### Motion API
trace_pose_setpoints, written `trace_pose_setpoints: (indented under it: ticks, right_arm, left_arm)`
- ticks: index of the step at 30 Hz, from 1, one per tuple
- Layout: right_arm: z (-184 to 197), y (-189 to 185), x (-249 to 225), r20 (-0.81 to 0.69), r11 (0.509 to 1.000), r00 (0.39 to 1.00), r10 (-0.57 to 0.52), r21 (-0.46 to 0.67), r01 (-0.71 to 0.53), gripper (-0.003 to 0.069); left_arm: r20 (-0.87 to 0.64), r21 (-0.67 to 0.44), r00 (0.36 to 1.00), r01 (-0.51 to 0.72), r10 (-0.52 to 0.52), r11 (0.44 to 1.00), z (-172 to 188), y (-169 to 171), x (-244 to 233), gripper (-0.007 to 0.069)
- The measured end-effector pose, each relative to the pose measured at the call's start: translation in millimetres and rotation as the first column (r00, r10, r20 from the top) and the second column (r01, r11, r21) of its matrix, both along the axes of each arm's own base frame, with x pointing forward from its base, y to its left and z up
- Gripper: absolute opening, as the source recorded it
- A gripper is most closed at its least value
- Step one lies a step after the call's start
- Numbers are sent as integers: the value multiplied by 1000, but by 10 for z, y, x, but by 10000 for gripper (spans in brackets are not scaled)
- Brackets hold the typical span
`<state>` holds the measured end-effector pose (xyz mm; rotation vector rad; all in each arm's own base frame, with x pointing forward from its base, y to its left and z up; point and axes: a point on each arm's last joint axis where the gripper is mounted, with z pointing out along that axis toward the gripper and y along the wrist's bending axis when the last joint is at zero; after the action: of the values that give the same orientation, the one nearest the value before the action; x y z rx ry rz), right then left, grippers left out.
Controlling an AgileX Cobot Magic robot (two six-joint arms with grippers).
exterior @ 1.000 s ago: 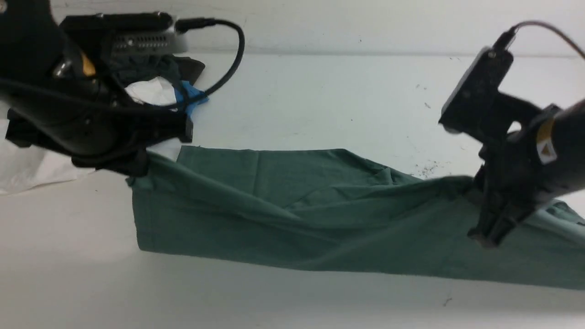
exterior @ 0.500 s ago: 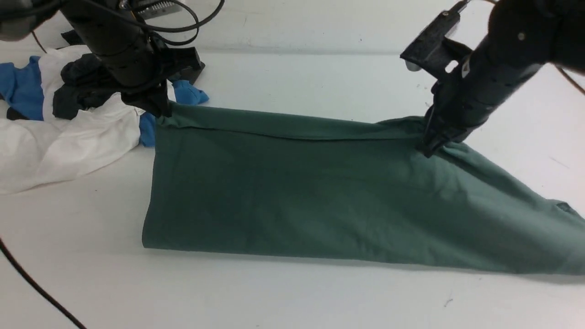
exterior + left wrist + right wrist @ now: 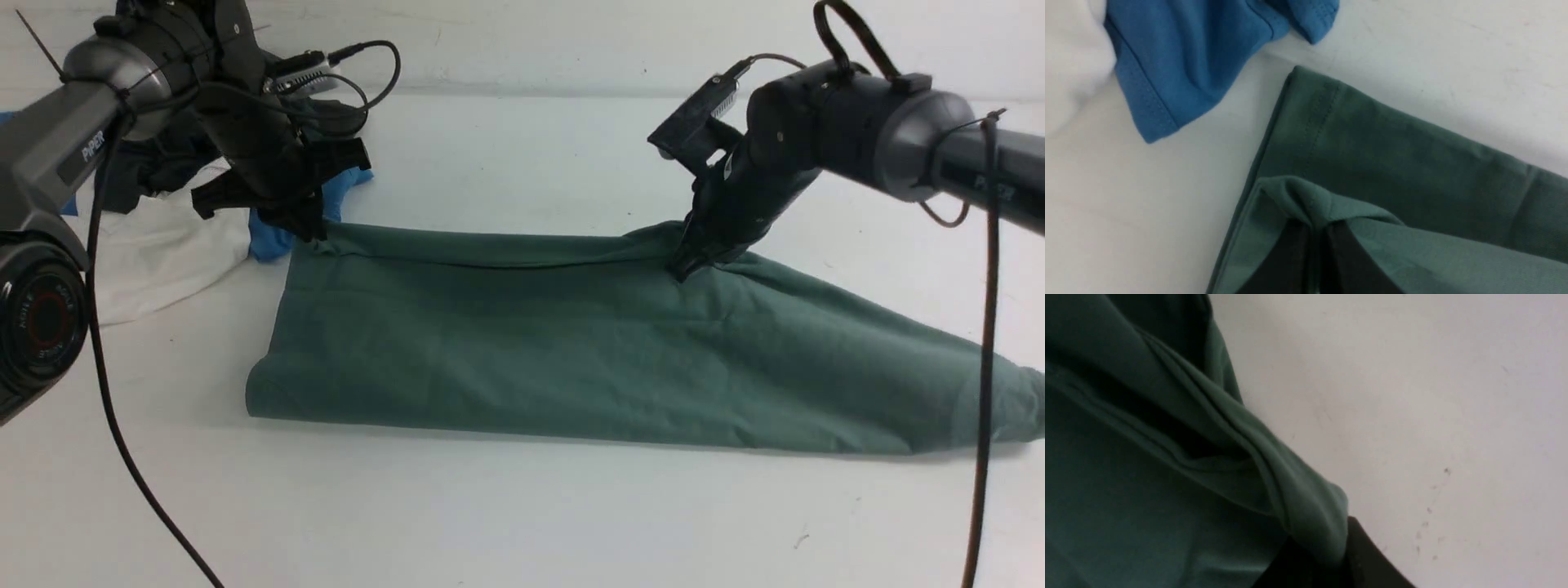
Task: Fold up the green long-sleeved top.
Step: Use both arms to drag the lower edge of the fabric forward and fold it over the upper edge
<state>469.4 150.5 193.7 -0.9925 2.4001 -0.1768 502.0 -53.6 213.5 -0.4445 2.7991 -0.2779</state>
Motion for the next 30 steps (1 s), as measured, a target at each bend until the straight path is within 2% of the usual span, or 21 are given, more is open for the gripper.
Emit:
trace_pose_setpoints:
  ticks: [4, 6, 7, 10, 15, 17, 21, 22, 23, 24, 25, 26, 27, 30]
  right_arm:
    - [-103, 13, 32, -1, 1000, 1000, -22, 16, 22, 115]
    - [-141, 20, 53, 8, 999, 999, -42, 33, 42, 192]
    - [-145, 20, 55, 8, 998, 999, -44, 34, 44, 204]
    - [-132, 28, 77, 26, 991, 994, -107, 85, 104, 324]
    - [-53, 13, 45, 5, 979, 985, -170, 117, 168, 410]
    - [35, -6, 3, -13, 976, 983, -185, 112, 185, 422]
    - [331, -57, -145, -63, 963, 970, -235, 117, 241, 417]
    - [406, -68, -196, -86, 958, 965, -250, 121, 259, 410]
    - [506, -81, -282, -133, 951, 955, -267, 123, 283, 375]
    - [518, -82, -285, -131, 951, 955, -267, 125, 283, 370]
    - [597, -90, -355, -167, 949, 948, -270, 123, 292, 318]
    - [622, -92, -382, -182, 950, 947, -265, 120, 288, 277]
    - [626, -94, -390, -186, 950, 947, -264, 118, 288, 260]
    - [630, -91, -425, -217, 954, 943, -253, 109, 280, 113]
  left_arm:
    - [-7, 12, 1000, 1, 0, 1000, -65, 8, 16, 40]
    - [18, 31, 1000, 0, 0, 1000, -57, 24, 37, 80]
    - [20, 35, 1000, 0, -1, 999, -54, 27, 39, 88]
    - [56, 73, 998, 0, -4, 997, -33, 60, 70, 176]
    - [71, 91, 997, -1, -6, 996, 20, 80, 83, 271]
    - [62, 81, 998, 2, -7, 997, 81, 71, 74, 282]
    - [33, 25, 992, 124, -125, 992, 194, -117, 17, 235]
    - [34, 17, 986, 162, -162, 987, 198, -194, 4, 204]
    - [31, 9, 969, 243, -243, 970, 193, -388, -35, 145]
    - [28, 9, 967, 252, -252, 968, 180, -411, -38, 129]
    - [23, 15, 949, 313, -313, 950, 134, -584, -61, 63]
    - [16, 21, 937, 347, -348, 937, 78, -693, -73, 34]
    - [11, 23, 935, 353, -353, 935, 51, -711, -71, 29]
    - [-52, 63, 907, 422, -419, 905, -260, -934, -83, -3]
